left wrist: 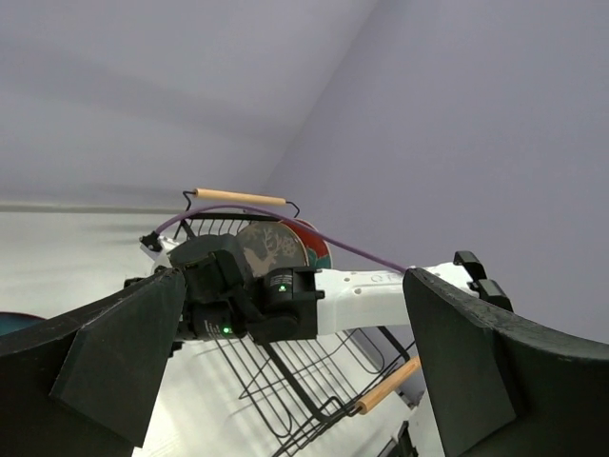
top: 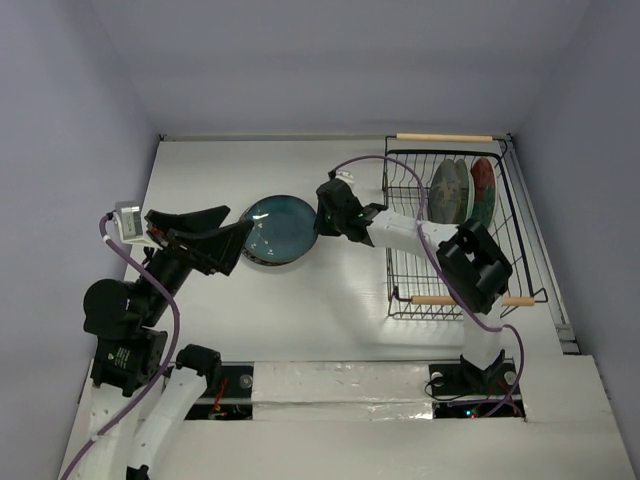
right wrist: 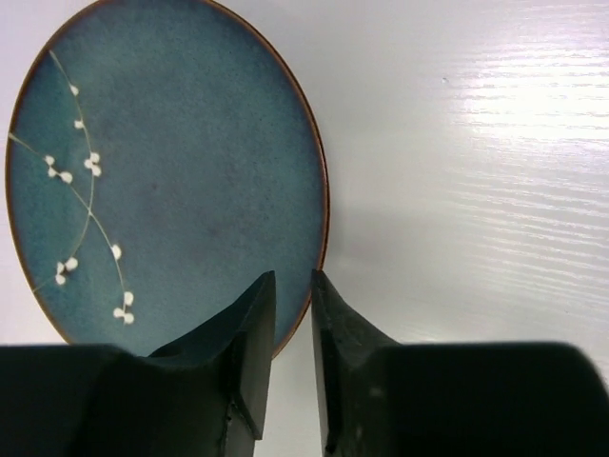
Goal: Unload the plates from the dish rack
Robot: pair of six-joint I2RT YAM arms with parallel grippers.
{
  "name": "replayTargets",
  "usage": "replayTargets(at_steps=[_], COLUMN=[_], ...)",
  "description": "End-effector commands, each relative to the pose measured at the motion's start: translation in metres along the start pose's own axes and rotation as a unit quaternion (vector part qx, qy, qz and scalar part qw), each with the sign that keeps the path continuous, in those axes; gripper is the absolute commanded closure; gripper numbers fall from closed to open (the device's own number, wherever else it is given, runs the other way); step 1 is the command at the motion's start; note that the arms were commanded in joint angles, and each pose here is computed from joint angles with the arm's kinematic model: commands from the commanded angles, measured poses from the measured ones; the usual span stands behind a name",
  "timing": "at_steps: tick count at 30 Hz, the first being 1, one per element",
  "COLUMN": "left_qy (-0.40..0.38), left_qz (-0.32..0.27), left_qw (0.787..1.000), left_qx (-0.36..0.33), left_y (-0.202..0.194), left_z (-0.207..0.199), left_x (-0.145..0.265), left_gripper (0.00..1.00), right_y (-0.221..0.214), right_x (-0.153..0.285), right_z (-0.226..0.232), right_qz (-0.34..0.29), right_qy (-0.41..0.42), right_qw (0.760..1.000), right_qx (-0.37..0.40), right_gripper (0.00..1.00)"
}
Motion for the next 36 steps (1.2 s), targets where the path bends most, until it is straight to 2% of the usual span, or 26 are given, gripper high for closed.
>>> replayTargets(at_steps=[1,3,8,13,15,19,21,23,29,31,36], left_qy=[-0.031,-0.026,-0.022,-0.017,-0.008,0.027,0.057,0.077,0.161,0.192,0.173], left_qz=[-0.013,-0.014,-0.012,-0.004,-0.001,-0.01,-0.003,-0.003,0.036,0.039,0.031], left_qw=[0.999,1.0,1.0,1.0,1.0,0.999,0.998,0.996,0.982,0.977,0.981], left_qx=[0.004,0.002,0.003,0.005,0.001,-0.025,-0.04,-0.052,-0.087,-0.083,-0.082], left_y=[0.013,0.012,0.01,0.004,0.001,0.003,-0.004,-0.008,-0.038,-0.046,-0.048], left_z=[-0.021,-0.019,-0.015,-0.007,-0.001,0.014,0.029,0.04,0.096,0.113,0.11], left_x=[-0.002,-0.002,-0.002,-0.005,-0.005,0.0,0.006,0.012,0.033,0.041,0.043], left_gripper=[0.01,0.01,0.01,0.01,0.01,0.01,0.01,0.01,0.01,0.01,0.01], right_y=[0.016,0.017,0.017,0.024,0.022,0.013,0.008,0.005,0.011,0.015,0.013], right_x=[-0.003,-0.004,0.0,0.006,0.005,-0.007,-0.014,-0.015,-0.012,-0.008,0.007], right_z=[0.009,0.013,0.027,0.013,0.011,0.01,0.008,0.011,0.022,0.023,0.034], right_qz=[-0.024,-0.024,-0.021,-0.046,-0.044,-0.028,-0.023,-0.019,-0.029,-0.033,-0.028], right_qy=[0.007,0.017,0.047,0.013,0.007,-0.001,-0.005,0.003,0.024,0.027,0.058], right_qw=[1.0,1.0,0.999,0.999,0.999,1.0,1.0,1.0,0.999,0.999,0.998], right_qx=[-0.001,-0.001,-0.002,-0.015,-0.015,-0.011,-0.011,-0.01,0.001,0.003,0.016], right_gripper=[0.74,0.79,0.79,0.69,0.63,0.6,0.61,0.7,0.8,0.81,0.78])
Point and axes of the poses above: each gripper's point midway between its finger pads, its own x axis back along the fingers, its own z axis along the line the jaws close on, y = z × x, the point moved 1 cm from there along x, back along the fingers, and after that the axes turned 13 degrees about x, right-handed, at the moved point
